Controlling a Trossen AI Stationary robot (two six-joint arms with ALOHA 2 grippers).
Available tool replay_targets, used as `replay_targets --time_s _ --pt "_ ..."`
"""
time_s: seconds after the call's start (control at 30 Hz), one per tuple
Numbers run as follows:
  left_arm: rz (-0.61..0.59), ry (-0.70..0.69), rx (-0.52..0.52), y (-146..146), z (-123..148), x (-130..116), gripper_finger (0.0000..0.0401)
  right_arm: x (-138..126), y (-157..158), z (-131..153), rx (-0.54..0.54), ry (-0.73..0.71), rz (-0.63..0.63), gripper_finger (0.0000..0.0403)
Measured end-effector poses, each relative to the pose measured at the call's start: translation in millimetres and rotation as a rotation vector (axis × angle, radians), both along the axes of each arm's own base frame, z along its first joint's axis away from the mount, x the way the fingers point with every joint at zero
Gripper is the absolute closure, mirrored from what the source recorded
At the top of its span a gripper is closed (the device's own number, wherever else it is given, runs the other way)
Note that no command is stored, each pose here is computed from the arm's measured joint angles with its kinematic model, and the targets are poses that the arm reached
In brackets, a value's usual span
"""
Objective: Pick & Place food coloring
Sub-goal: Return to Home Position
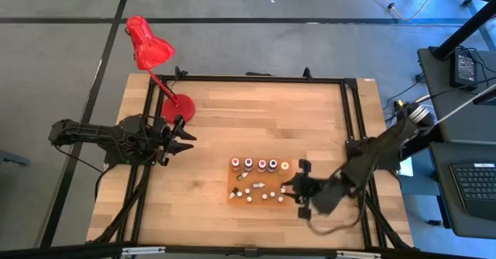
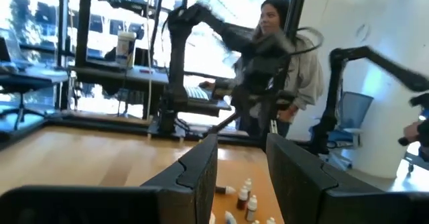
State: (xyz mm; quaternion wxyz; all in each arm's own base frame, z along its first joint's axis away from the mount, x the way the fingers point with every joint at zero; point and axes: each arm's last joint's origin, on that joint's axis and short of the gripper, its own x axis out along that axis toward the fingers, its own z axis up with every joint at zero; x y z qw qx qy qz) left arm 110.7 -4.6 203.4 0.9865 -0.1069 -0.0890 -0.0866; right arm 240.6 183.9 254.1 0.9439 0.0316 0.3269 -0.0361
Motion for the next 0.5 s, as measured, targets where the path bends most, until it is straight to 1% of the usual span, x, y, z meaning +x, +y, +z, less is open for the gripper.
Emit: replay_targets --time_s 0.1,0.17,0.27,0.37,0.5 --pt "0.006 -0.018 0.007 0.1 1.5 -2.3 0.0277 -14.7 -27.5 -10.9 0.057 -0.098 0.092 0.0271" --pt "0.010 -0.015 0.022 0.2 0.8 -3.7 0.0278 -25.9 -46.3 -16.5 0.068 -0.188 0.137 0.0271" --pt "0.021 -0.010 0.020 0.5 0.1 -6.0 0.0278 -45.6 -74.7 -32.1 0.078 -0.294 0.172 0.0271" --pt "0.035 -0.013 0.018 1.0 0.1 -8.9 0.0276 -64.7 -98.2 -46.2 0.120 -0.400 0.193 0.0271" --pt "0.082 -0.006 0.024 2.3 -1.4 -12.4 0.0278 -84.4 -119.4 -62.5 0.141 -0.477 0.218 0.0271"
